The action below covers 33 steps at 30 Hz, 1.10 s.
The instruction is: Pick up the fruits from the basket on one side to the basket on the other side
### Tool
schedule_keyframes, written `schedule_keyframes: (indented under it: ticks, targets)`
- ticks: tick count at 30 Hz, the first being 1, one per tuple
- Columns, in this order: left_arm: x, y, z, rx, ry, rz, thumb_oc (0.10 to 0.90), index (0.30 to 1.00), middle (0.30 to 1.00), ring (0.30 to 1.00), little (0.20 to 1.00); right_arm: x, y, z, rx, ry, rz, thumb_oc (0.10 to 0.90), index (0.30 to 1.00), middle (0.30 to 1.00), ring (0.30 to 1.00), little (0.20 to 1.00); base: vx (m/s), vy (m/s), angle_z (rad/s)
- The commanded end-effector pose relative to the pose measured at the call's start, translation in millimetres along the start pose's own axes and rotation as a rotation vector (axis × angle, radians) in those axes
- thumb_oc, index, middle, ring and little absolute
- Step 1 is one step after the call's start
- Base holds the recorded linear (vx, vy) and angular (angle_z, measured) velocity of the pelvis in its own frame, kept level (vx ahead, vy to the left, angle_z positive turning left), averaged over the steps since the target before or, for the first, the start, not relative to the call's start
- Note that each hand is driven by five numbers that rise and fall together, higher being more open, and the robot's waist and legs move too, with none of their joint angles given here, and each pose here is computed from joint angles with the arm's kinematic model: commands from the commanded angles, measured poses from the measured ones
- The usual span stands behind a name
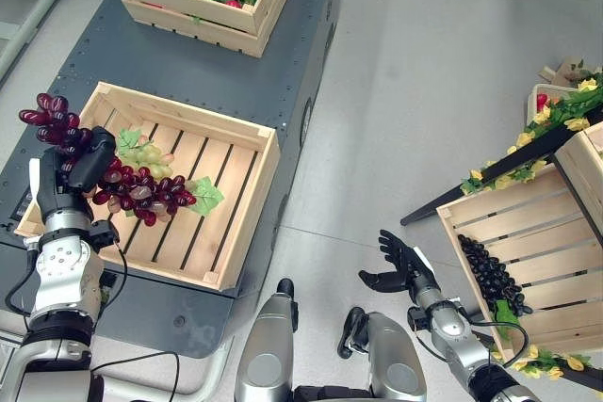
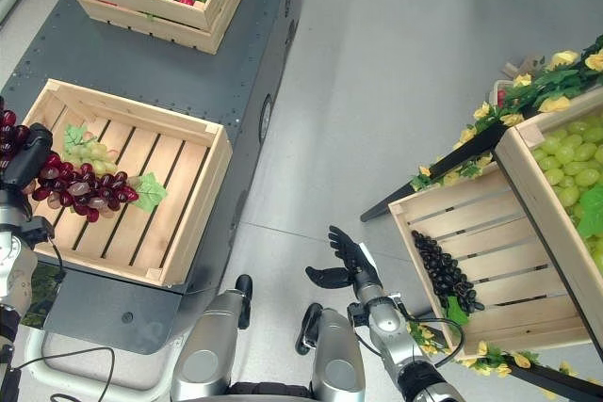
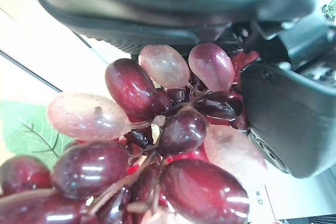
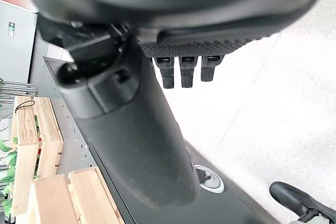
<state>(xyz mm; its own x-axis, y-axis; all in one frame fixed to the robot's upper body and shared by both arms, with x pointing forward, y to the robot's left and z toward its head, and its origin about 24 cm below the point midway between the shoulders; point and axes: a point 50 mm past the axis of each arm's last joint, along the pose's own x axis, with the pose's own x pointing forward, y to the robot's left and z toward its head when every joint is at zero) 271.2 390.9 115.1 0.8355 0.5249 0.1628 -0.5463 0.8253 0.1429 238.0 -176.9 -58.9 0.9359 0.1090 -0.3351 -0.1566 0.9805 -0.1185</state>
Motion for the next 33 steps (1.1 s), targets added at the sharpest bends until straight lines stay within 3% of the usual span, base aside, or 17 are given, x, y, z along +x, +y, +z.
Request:
schedule_keyframes:
  ticks: [1,7,9,10,11,16,17,18,19,33]
  targets:
    - [11,9,42,-0.162,-0.214,0.079,0.4,0.3,0.3,0.3,0.3,-5,-12,6,-0.027,-0.058,-0.056,0.8,0.9,0.9,0.9,0.9,0.0,0.0,0.0]
    - [15,10,44,-0.116,-0.189,0.037,0.4,0.3,0.3,0.3,0.3,-7,-16,6,-0.032,-0.058,-0.062,0.8,0.9,0.9,0.9,0.9,0.0,0.001,-0.01]
    - [16,10,45,-0.108,-0.183,0.025,0.563,0.545,0.545,0.545,0.545,-8,-17,7,-0.034,-0.059,-0.065,0.8,0.9,0.9,0.9,0.9,0.0,0.0,0.0]
    - [17,10,45,-0.11,-0.182,0.026,0.587,0.58,0.58,0.58,0.58,-7,-17,7,-0.033,-0.059,-0.065,0.8,0.9,0.9,0.9,0.9,0.0,0.0,0.0]
    - [18,11,46,-0.117,-0.183,0.037,0.8,0.9,0.9,0.9,0.9,-7,-18,7,-0.033,-0.062,-0.066,0.8,0.9,0.9,0.9,0.9,0.0,0.0,0.0]
    - [20,11,48,-0.13,-0.18,0.063,0.8,0.9,0.9,0.9,0.9,-7,-17,9,-0.031,-0.074,-0.061,0.8,0.9,0.9,0.9,0.9,0.0,0.0,0.0]
    - [21,11,49,-0.118,-0.188,0.06,0.761,0.841,0.841,0.841,0.841,-6,-17,9,-0.03,-0.074,-0.063,0.8,0.9,0.9,0.9,0.9,0.0,0.0,0.0]
    - [21,11,50,-0.111,-0.193,0.058,0.761,0.841,0.841,0.841,0.841,-6,-17,9,-0.029,-0.074,-0.063,0.8,0.9,0.9,0.9,0.9,0.0,0.0,0.0]
    - [21,10,50,-0.112,-0.196,0.043,0.4,0.3,0.3,0.3,0.3,-6,-17,9,-0.029,-0.074,-0.062,0.8,0.9,0.9,0.9,0.9,0.0,0.0,0.0]
    - [23,2,59,-0.135,-0.24,0.036,0.4,0.3,0.3,0.3,0.3,-6,-16,10,-0.028,-0.077,-0.065,0.8,0.9,0.9,0.9,0.9,0.0,0.0,0.0]
